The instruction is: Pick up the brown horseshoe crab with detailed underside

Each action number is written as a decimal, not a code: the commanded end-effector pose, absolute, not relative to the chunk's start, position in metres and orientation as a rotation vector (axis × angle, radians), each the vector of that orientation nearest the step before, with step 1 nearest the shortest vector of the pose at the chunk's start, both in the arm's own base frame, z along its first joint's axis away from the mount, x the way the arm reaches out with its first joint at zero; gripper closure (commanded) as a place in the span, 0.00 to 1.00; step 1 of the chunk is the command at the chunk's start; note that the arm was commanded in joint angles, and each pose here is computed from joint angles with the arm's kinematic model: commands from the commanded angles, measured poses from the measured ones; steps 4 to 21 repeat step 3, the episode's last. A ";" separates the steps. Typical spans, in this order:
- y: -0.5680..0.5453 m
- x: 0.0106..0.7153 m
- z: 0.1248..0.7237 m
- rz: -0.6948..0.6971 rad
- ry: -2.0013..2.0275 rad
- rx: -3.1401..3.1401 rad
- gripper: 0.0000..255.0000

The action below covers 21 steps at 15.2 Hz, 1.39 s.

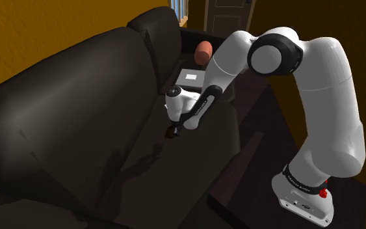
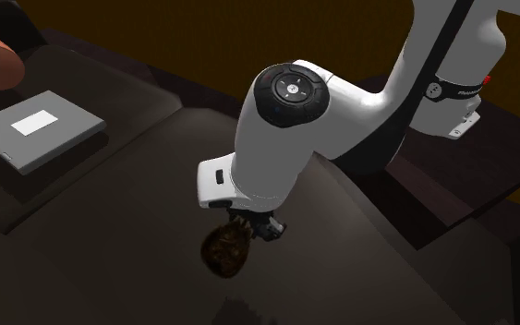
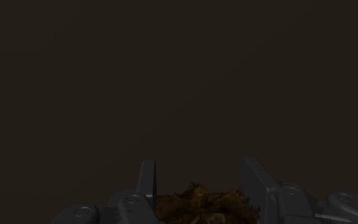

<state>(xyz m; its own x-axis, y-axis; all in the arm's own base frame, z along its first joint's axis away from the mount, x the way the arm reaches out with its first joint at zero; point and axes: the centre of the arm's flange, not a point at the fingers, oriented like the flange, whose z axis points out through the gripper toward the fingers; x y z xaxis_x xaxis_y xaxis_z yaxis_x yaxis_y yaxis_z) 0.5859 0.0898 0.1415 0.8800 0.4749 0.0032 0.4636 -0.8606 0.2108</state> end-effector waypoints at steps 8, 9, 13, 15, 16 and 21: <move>0.090 0.584 0.154 0.081 0.718 2.846 1.00; 0.090 0.584 0.154 0.081 0.718 2.846 1.00; 0.090 0.584 0.154 0.081 0.718 2.846 1.00; 0.090 0.584 0.154 0.081 0.718 2.846 1.00; 0.090 0.584 0.154 0.081 0.718 2.846 1.00; 0.090 0.584 0.154 0.081 0.718 2.846 1.00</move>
